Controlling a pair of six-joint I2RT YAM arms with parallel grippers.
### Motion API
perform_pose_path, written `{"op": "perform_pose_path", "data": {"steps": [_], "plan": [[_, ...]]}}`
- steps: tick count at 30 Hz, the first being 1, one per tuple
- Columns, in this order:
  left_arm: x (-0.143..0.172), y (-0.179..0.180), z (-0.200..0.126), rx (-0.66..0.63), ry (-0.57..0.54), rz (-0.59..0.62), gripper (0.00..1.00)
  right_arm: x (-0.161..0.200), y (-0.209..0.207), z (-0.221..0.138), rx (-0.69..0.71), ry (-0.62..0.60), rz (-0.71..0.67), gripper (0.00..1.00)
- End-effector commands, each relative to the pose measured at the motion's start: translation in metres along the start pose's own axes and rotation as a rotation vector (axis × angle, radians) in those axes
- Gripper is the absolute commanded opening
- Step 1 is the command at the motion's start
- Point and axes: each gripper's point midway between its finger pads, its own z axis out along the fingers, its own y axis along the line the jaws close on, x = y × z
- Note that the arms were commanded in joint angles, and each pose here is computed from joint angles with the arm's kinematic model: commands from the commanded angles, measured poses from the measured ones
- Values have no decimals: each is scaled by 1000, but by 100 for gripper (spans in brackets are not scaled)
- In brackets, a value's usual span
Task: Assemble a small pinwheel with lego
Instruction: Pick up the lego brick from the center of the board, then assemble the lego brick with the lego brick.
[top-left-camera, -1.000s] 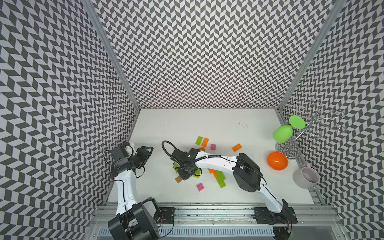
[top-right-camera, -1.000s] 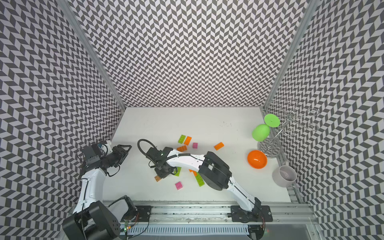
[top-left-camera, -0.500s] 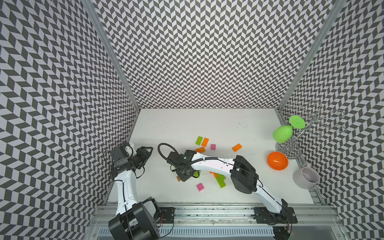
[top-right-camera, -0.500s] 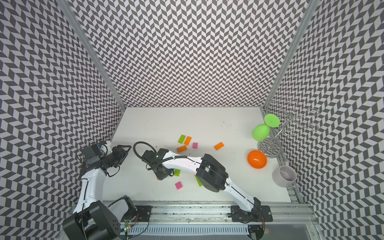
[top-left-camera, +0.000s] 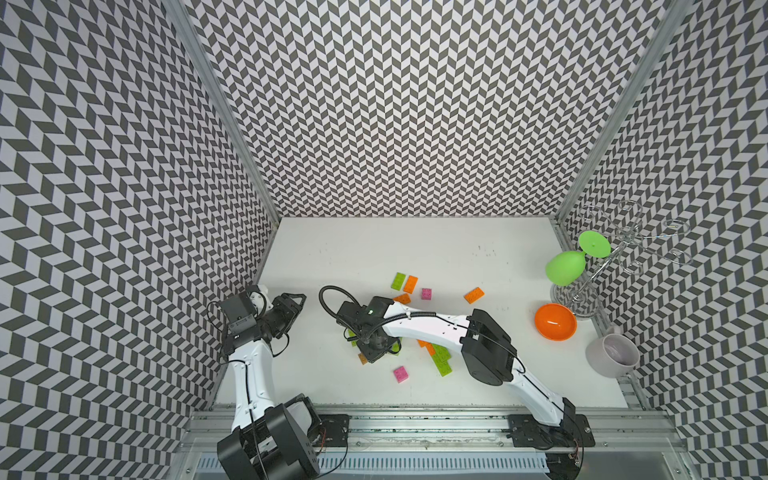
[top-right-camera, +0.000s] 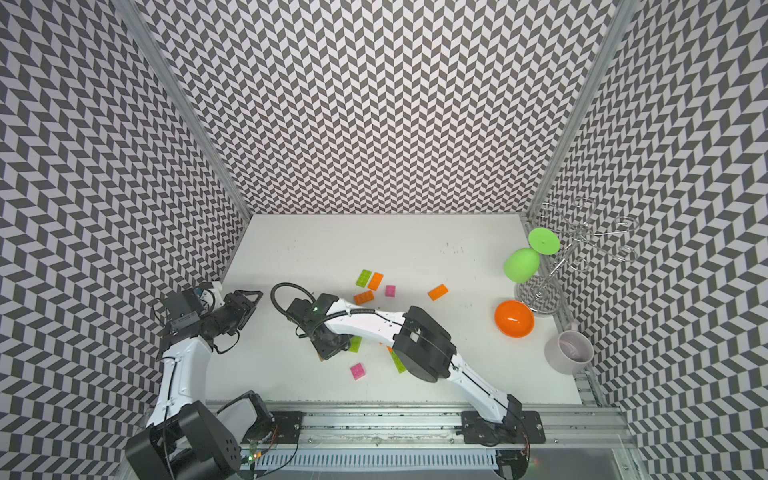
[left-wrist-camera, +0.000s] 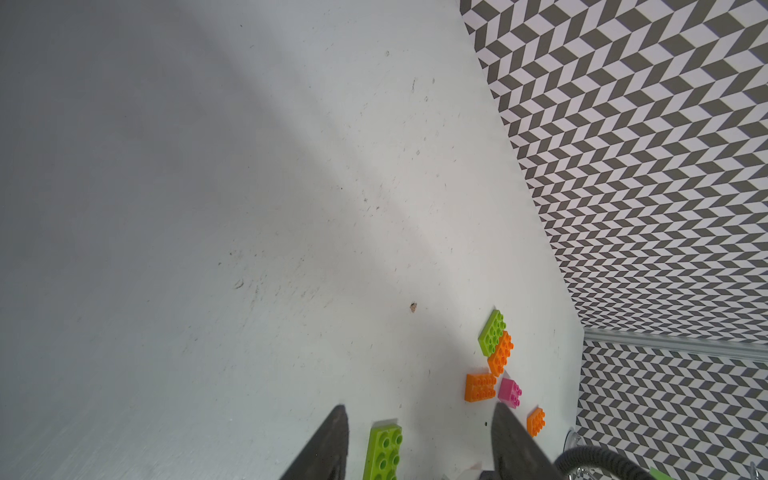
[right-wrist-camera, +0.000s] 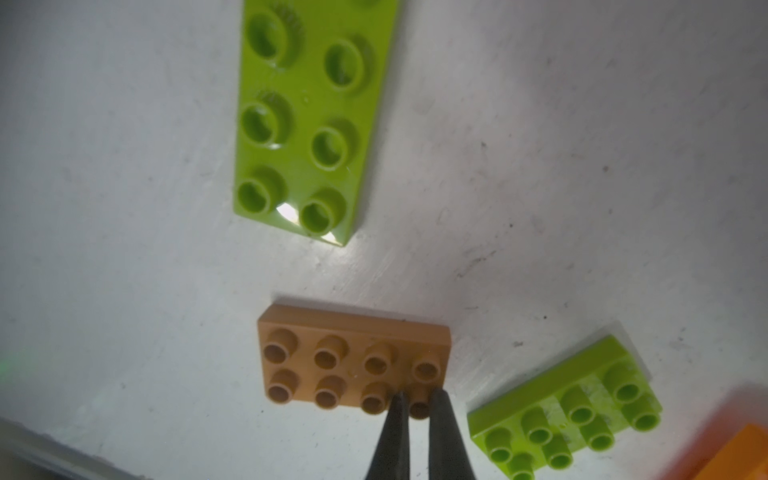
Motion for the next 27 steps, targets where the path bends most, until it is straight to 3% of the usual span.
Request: {"op": "perform_pose_path", "data": {"steps": [1,9,14,19,27], "plan": [[0,-2,-2,20,-5,20,55,-4,-6,-31,-46,-29,29,8],[11,-25,4,95,31,85,58,20,-49,-60,-76,-90,23,8],[37,-56,19,139,94,167,59,63,-89,-62,-44,-72,28,8],[64,-74,35,169,151,192,60,92,-102,-54,-60,-52,10,8],[79,-83,45,171,191,223,59,84,-102,-42,-51,-65,-6,8]]}}
